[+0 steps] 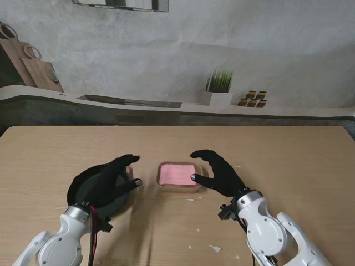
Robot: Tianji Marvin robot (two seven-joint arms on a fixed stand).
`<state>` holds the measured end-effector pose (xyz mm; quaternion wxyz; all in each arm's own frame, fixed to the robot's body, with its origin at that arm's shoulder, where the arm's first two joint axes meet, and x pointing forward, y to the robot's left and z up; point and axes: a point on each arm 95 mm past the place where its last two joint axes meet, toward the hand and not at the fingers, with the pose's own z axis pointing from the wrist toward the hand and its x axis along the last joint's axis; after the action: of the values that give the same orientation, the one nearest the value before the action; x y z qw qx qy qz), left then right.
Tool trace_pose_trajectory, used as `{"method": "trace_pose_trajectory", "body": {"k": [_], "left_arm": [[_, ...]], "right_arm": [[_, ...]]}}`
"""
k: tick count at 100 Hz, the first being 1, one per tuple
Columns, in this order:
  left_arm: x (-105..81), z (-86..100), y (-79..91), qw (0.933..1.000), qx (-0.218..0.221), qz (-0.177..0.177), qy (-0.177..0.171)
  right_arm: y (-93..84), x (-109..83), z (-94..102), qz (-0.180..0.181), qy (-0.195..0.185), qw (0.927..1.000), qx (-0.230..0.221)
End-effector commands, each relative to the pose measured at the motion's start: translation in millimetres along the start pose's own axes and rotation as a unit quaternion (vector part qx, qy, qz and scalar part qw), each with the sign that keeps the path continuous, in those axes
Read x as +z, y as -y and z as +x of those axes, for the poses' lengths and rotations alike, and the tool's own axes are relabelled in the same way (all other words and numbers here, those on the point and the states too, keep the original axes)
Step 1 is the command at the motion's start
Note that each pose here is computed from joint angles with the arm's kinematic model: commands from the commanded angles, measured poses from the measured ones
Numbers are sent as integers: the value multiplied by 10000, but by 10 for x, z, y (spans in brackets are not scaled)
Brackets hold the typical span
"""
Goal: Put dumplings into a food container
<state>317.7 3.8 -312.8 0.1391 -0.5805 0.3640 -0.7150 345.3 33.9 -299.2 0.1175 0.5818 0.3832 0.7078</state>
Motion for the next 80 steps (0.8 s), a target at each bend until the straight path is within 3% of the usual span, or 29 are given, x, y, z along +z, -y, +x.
{"method": "trace_pose_trajectory", "body": {"k": [1,12,25,32,44,80], "left_arm": [[-136,-54,-125,9997,136,-152,93],[-251,-114,-174,9999,-51,-44,156],[-283,-172,-242,9996,-15,-155,238],[-278,-206,-288,9993,-31,-184,319],[-298,-260,-356,9986,-136,-292,426],[-338,-258,-360,9988,-99,-238,405]], "right_arm": [[214,-182,-15,272,73,9994,203],[345,-362,-11,159,144,9993,298],[471,-485,-28,92,283,9987,405],[516,-483,-46,-42,315,9987,405],[558,-461,-98,31,330,9987,398],[611,-397,-95,64,378,9983,446]]}}
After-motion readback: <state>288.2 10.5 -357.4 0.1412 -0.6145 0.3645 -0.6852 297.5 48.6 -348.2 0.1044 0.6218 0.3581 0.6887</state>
